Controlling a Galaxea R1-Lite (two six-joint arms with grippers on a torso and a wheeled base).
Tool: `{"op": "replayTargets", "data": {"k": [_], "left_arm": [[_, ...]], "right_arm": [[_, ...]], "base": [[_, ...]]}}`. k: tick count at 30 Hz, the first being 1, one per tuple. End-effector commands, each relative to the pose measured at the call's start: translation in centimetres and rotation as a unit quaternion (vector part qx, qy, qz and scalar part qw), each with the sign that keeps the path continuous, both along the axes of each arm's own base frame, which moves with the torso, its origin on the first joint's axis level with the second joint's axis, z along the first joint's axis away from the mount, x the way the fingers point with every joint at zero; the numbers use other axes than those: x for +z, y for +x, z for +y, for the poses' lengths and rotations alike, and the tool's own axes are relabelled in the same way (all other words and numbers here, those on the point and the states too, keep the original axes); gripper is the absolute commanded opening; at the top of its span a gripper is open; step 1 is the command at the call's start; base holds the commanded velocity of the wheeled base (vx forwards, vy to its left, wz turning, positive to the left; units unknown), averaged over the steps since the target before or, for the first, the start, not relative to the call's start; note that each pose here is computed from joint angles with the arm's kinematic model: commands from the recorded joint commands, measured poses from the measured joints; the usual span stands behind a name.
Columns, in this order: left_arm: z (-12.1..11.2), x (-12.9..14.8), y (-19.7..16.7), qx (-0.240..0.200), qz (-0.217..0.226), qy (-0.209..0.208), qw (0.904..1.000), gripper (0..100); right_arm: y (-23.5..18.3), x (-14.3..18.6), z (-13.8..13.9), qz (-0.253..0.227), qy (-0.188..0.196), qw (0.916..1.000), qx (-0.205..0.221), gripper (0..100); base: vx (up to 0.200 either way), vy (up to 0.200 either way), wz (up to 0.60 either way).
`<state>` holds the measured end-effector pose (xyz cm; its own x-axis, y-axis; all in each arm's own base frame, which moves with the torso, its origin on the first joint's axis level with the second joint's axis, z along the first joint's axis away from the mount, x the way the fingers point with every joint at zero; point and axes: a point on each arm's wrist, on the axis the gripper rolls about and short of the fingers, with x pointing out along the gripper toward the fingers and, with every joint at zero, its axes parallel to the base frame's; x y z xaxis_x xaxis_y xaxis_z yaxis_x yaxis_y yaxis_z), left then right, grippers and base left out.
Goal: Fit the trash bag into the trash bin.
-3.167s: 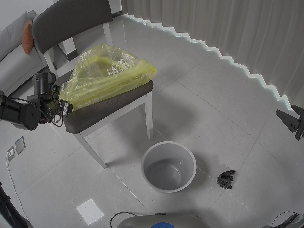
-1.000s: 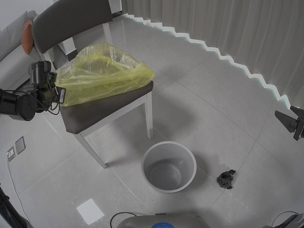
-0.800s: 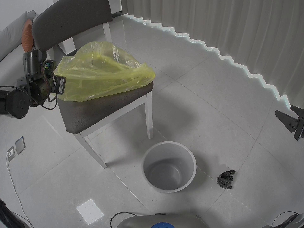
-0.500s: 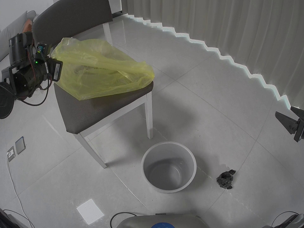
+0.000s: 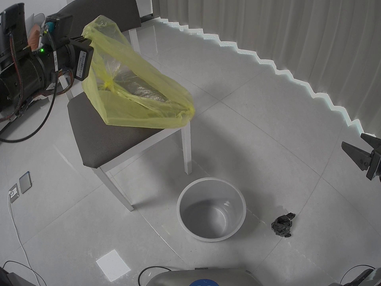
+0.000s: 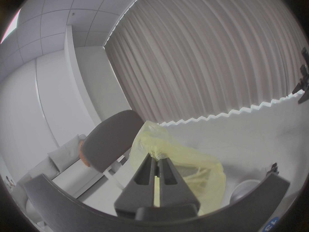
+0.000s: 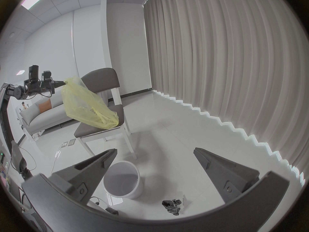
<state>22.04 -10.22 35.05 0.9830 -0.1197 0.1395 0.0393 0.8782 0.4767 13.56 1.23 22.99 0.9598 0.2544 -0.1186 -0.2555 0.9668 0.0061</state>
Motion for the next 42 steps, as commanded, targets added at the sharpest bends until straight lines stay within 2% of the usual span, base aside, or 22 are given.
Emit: {"op": "replayTargets", "data": {"k": [1,5,12,17,28,31,34,37,42], "left_arm": [[-1.7,1.7,-2.2,-0.054,-0.028,-0.014,0.9981,0],[-2.8,2.0,-2.8,-0.081,-0.032,-0.017,0.996,0],[-4.8,2.6,-3.4,-0.129,-0.04,-0.021,0.9906,0],[-5.5,3.2,-3.5,-0.143,-0.047,-0.027,0.9883,0],[-8.0,4.1,-3.4,-0.176,-0.061,-0.043,0.9815,0],[-8.4,3.9,-3.0,-0.176,-0.064,-0.049,0.9811,0],[-8.3,3.9,-3.0,-0.176,-0.068,-0.053,0.9807,0],[-8.3,4.1,-3.1,-0.172,-0.069,-0.055,0.9811,0],[-8.2,4.1,-3.0,-0.166,-0.068,-0.058,0.9822,0]], "right_arm": [[0.5,-0.3,0.1,0.012,0.001,0.9999,0.003,100],[0.9,-0.8,0.3,0.024,-0.001,0.9997,0.009,100],[1.5,-1.5,1.6,0.046,-0.003,0.998,0.044,100],[2.5,-2.5,2.0,0.071,-0.016,0.997,0.027,100],[4.0,-4.5,4.9,0.074,-0.032,0.9964,0.028,100],[4.1,-5.1,6.2,0.062,-0.022,0.9972,0.037,100],[3.6,-5.2,7.2,0.053,-0.004,0.9966,0.064,100],[2.8,-5.1,8.8,0.056,0.018,0.993,0.102,100],[2.2,-5.2,10.2,0.073,0.048,0.9881,0.127,100]], "base": [[0.0,0.0,0.0],[0.0,0.0,0.0],[0.0,0.0,0.0],[0.0,0.0,0.0],[0.0,0.0,0.0],[0.0,0.0,0.0],[0.0,0.0,0.0],[0.0,0.0,0.0],[0.0,0.0,0.0]]}}
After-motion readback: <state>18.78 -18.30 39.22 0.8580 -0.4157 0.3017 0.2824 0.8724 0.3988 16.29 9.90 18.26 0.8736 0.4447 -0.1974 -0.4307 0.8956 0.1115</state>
